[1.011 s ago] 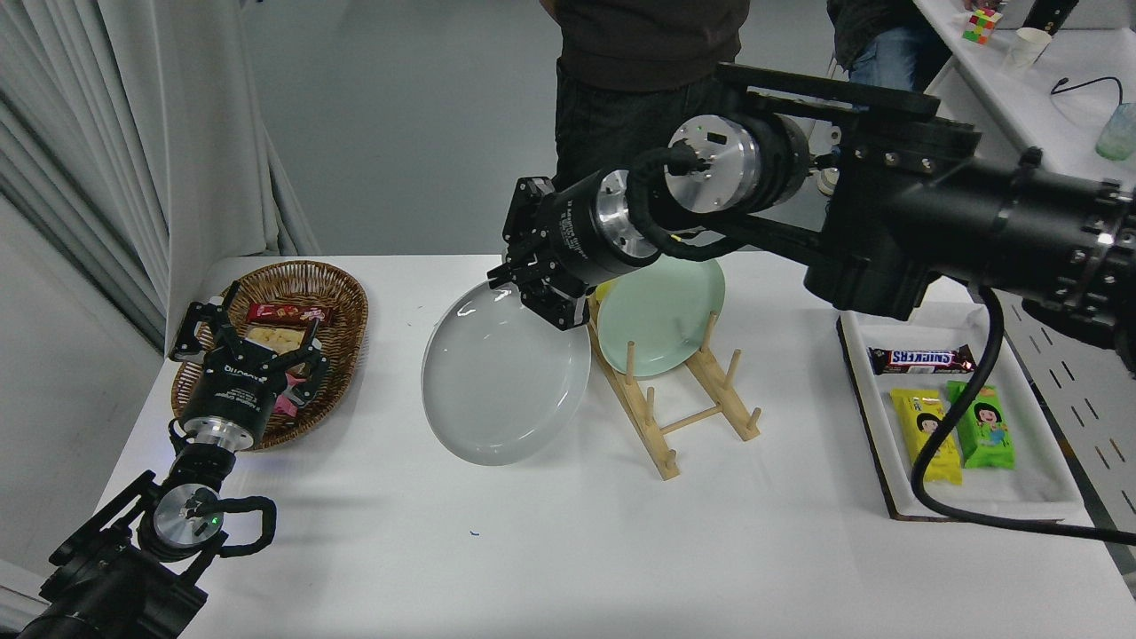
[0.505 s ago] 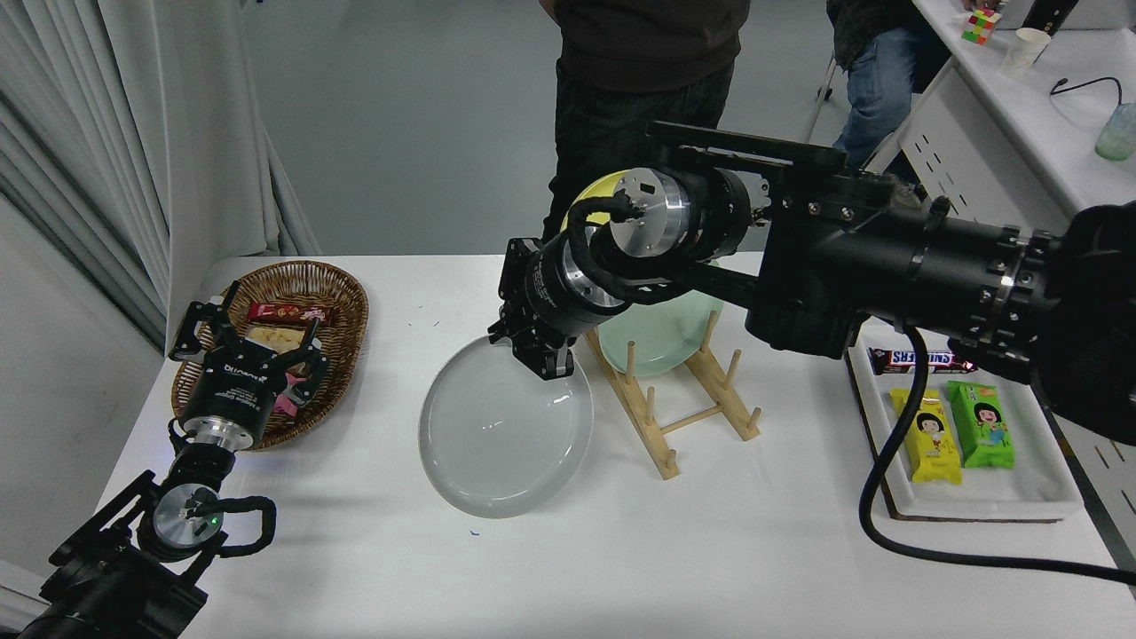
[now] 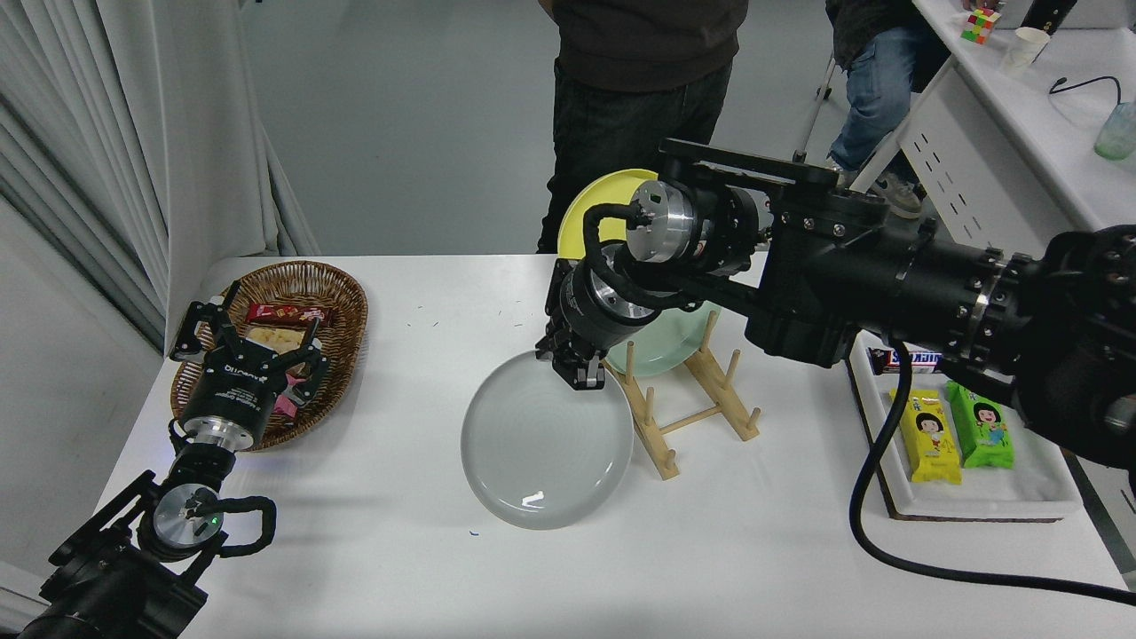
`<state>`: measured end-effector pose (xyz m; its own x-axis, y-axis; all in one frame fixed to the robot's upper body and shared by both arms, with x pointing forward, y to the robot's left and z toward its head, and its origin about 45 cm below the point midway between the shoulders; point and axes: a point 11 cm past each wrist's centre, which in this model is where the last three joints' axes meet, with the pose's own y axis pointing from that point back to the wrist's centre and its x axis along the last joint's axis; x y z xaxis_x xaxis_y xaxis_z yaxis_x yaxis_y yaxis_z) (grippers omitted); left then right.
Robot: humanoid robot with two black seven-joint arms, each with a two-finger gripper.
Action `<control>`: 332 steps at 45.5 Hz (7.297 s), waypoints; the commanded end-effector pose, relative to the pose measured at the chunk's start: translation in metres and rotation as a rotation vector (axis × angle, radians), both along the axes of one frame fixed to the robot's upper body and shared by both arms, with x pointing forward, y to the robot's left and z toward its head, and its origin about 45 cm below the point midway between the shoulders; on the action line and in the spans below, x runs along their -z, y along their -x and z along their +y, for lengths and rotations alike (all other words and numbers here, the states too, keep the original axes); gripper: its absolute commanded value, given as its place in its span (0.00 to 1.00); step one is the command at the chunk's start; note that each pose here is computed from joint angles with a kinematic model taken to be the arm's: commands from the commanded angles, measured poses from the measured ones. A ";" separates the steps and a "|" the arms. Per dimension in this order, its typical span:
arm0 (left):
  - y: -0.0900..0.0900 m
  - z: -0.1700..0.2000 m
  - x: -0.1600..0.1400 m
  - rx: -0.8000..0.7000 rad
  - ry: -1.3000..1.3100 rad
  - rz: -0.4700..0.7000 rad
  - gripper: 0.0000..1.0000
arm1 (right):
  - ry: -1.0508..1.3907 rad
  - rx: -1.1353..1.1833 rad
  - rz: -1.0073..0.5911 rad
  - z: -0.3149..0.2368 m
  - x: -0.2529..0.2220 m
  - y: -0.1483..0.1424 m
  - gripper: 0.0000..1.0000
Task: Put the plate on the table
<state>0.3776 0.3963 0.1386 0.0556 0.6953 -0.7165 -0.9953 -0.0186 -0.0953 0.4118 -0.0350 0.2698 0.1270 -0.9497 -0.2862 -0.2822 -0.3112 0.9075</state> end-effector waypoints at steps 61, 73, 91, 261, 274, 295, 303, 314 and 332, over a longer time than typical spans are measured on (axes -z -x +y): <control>0.000 0.000 0.000 -0.001 0.001 0.000 0.98 | -0.136 0.053 0.196 -0.027 0.093 0.024 0.00; 0.000 0.000 0.000 0.000 0.000 0.000 0.98 | -0.167 0.041 0.174 -0.027 0.094 0.021 0.00; 0.000 0.000 0.000 -0.001 0.001 0.000 0.98 | -0.170 0.096 0.231 -0.028 0.097 0.025 0.00; 0.000 -0.001 0.000 0.001 0.001 0.000 0.98 | -0.245 0.132 0.271 -0.063 0.118 0.013 0.00; 0.000 0.000 0.000 -0.001 0.001 0.000 0.98 | -0.248 0.131 0.268 -0.064 0.118 0.012 0.00; 0.000 -0.001 0.000 0.000 0.002 0.000 0.98 | -0.256 0.125 0.245 -0.071 0.119 0.006 0.10; 0.000 0.000 0.000 0.000 0.000 0.000 0.98 | -0.265 0.112 0.236 -0.071 0.118 0.005 0.10; 0.000 0.000 0.000 0.000 0.000 0.000 0.98 | -0.279 0.094 0.222 -0.071 0.118 0.004 0.11; 0.000 -0.001 0.000 0.000 0.002 0.000 0.98 | -0.257 -0.153 0.096 -0.072 0.114 0.001 0.98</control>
<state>0.3776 0.3962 0.1386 0.0556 0.6950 -0.7169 -0.9953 -0.0188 -0.0954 0.4096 -0.1067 0.1531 0.0547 -0.8327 -0.5511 -0.1334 -0.5530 0.8224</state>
